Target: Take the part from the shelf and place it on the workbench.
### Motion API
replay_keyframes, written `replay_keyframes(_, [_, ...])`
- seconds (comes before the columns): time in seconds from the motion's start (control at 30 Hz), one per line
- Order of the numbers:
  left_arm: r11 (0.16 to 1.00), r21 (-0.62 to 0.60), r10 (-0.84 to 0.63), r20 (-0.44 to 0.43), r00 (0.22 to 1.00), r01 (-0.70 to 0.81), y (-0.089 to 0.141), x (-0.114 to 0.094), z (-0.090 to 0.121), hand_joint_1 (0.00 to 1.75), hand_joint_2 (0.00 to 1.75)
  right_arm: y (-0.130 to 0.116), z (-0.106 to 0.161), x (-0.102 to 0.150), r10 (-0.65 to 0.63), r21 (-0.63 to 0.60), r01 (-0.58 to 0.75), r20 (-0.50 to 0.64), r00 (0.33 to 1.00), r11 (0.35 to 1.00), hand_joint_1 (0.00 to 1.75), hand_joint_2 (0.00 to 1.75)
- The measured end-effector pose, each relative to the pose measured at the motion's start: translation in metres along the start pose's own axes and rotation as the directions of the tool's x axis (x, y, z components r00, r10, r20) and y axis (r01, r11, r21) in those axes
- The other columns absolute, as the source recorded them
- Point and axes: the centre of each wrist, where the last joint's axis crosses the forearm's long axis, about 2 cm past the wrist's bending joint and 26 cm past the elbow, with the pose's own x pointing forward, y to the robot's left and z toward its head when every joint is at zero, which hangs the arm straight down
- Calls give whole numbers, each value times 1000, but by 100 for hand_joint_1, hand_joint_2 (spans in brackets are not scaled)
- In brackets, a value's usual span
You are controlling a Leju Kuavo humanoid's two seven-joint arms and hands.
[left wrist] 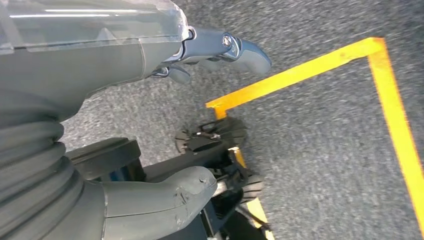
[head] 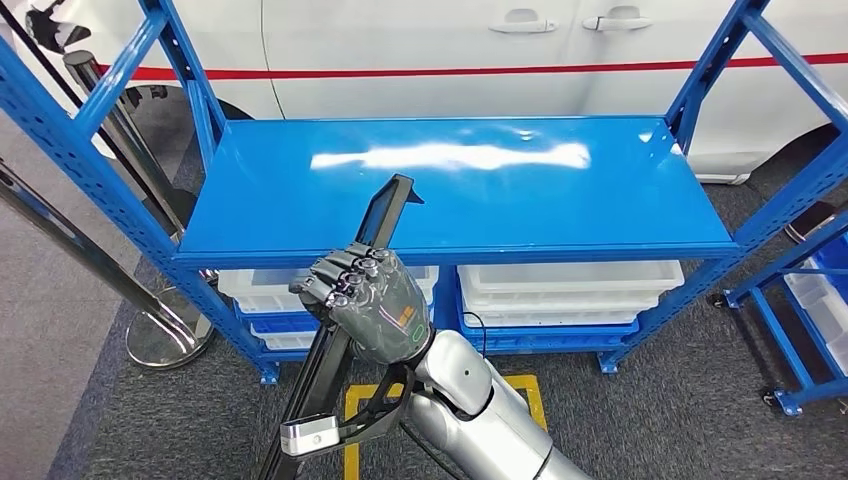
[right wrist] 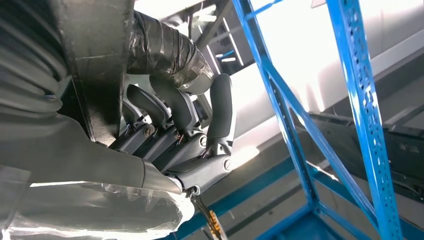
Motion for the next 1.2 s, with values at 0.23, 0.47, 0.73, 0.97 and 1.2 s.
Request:
replay_keyframes(0.23, [1000,-1,0,4,1000,0,-1,4,-1,0,175,2,-1,2,-22,-7,21,-8,1000,1000,175,175])
replay_keyframes(0.47, [1000,-6,-10,3,1000,10,-1,4,-1,0,175,3,-1,2,-28,-4,28,-17,999,1000,175,175])
replay_keyframes(0.73, [999,-21,-24,18,1000,24,0,10,-4,0,175,1,-5,0,17,-4,-17,-26,1000,1000,175,175])
replay_keyframes(0.97, [999,-27,-26,22,999,27,-2,13,-4,0,175,-4,-9,-10,37,-15,-38,-44,998,999,175,175])
replay_keyframes(1.2, [999,-31,-24,23,999,25,-4,14,-4,0,175,-5,-11,-11,41,-20,-42,-40,998,999,175,175])
